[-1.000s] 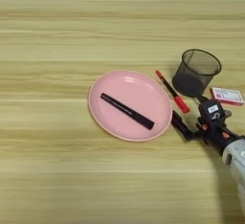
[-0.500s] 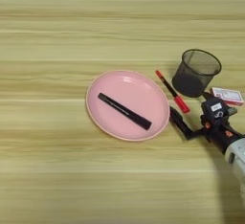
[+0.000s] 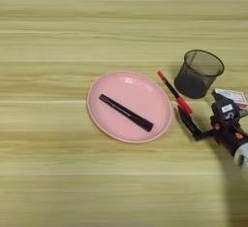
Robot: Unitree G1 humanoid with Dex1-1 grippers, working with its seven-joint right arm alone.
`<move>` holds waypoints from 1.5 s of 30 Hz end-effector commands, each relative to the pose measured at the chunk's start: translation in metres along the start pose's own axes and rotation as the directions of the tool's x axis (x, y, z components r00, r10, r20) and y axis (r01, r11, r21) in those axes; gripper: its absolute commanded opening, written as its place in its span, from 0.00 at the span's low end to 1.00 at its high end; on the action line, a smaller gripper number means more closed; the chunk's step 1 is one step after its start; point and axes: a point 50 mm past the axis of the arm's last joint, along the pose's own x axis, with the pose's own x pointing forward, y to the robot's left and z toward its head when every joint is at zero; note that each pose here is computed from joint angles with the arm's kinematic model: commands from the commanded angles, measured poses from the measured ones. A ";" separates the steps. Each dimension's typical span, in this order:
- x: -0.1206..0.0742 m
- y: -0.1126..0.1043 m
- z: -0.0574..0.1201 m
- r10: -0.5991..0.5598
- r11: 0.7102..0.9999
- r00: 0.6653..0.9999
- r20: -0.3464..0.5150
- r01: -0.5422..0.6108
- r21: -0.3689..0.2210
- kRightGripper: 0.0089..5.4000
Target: Move the objects on the table
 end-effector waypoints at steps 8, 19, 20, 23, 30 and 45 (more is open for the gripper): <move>0.001 -0.040 0.026 -0.193 0.981 0.979 0.070 0.195 -0.017 1.00; 0.006 -0.050 0.025 -0.301 0.953 0.950 0.080 0.297 0.052 1.00; 0.007 -0.050 0.025 -0.301 0.953 0.951 0.078 0.297 0.053 1.00; 0.009 -0.050 0.022 -0.303 0.952 0.951 0.067 0.300 0.058 1.00; 0.013 -0.054 0.015 -0.321 0.946 0.946 0.044 0.318 0.069 1.00; 0.018 -0.061 0.003 -0.345 0.935 0.938 0.004 0.344 0.089 1.00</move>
